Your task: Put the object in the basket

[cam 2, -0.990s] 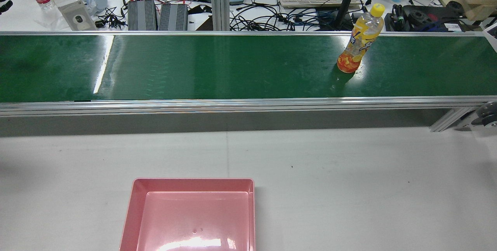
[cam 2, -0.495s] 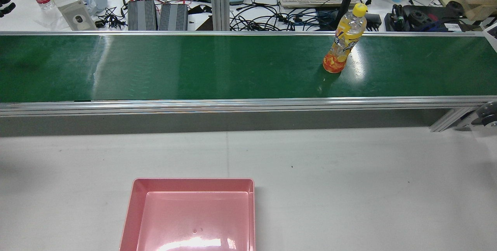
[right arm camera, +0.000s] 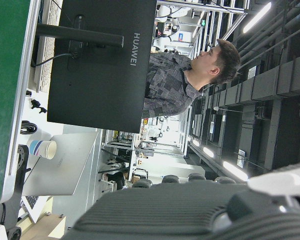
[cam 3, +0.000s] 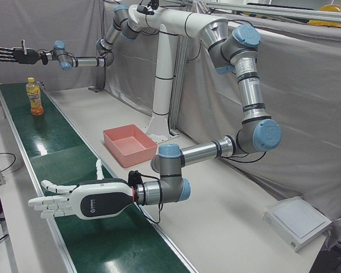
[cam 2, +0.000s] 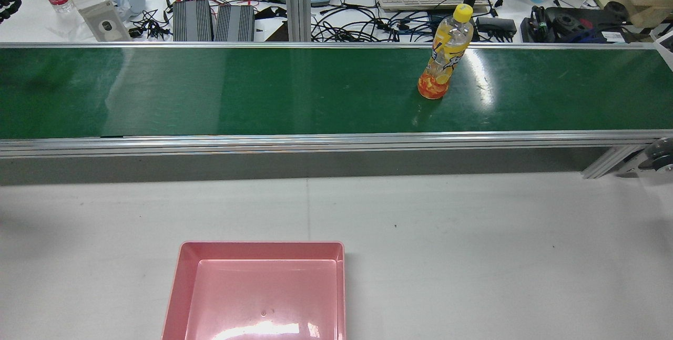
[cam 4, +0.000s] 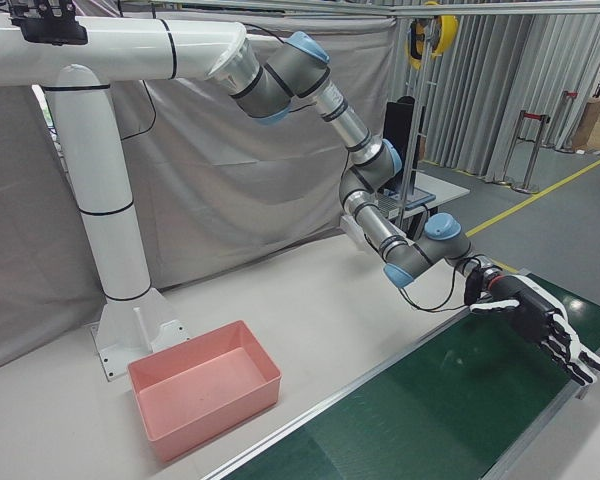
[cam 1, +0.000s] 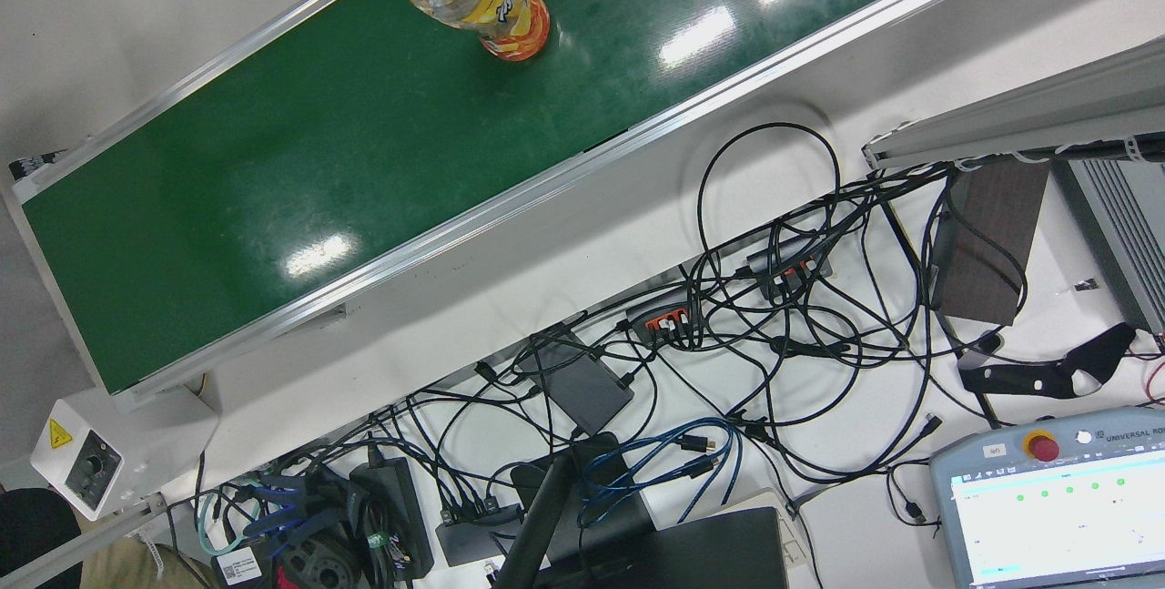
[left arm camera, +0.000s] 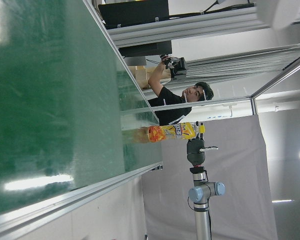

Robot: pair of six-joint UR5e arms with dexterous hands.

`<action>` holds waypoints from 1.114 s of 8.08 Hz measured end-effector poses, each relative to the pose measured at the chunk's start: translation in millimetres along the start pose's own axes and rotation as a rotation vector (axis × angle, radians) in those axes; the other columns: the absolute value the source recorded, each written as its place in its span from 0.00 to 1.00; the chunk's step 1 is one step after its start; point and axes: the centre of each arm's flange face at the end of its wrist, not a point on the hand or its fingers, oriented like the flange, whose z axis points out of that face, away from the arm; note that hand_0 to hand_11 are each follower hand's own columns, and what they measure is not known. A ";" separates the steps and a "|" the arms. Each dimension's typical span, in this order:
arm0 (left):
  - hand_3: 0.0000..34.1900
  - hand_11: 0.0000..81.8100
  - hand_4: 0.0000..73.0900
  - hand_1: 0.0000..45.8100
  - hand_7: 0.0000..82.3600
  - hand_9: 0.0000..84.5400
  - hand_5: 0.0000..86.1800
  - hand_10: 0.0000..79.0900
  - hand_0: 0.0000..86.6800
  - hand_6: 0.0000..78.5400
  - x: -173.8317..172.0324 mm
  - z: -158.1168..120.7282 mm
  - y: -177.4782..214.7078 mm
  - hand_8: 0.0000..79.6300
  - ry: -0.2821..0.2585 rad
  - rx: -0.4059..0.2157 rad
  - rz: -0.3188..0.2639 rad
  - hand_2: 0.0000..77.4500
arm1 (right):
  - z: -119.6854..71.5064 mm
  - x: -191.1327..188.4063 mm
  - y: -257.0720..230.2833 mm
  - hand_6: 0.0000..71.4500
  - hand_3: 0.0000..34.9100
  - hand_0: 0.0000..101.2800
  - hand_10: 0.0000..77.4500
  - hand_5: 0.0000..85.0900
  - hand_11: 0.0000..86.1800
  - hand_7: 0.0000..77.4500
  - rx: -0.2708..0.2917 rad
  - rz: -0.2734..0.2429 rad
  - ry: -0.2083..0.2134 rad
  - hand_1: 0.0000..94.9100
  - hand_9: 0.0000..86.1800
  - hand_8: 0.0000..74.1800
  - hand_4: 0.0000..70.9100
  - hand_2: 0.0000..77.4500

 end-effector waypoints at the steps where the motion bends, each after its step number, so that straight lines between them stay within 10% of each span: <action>1: 0.00 0.03 0.21 0.24 0.03 0.06 0.27 0.01 0.73 0.00 -0.4 5.0 3.8 0.09 0.000 -0.002 0.006 0.00 | 0.0 0.0 0.0 0.00 0.01 0.00 0.00 0.00 0.00 0.01 0.000 0.000 0.000 0.00 0.00 0.00 0.00 0.01; 9: 0.01 0.05 0.20 0.21 0.01 0.04 0.24 0.01 0.72 0.00 -4.1 21.0 17.2 0.08 -0.002 -0.025 0.013 0.00 | 0.0 0.0 0.0 0.00 0.01 0.00 0.00 0.00 0.00 0.01 0.000 0.000 0.000 0.00 0.00 0.00 0.00 0.01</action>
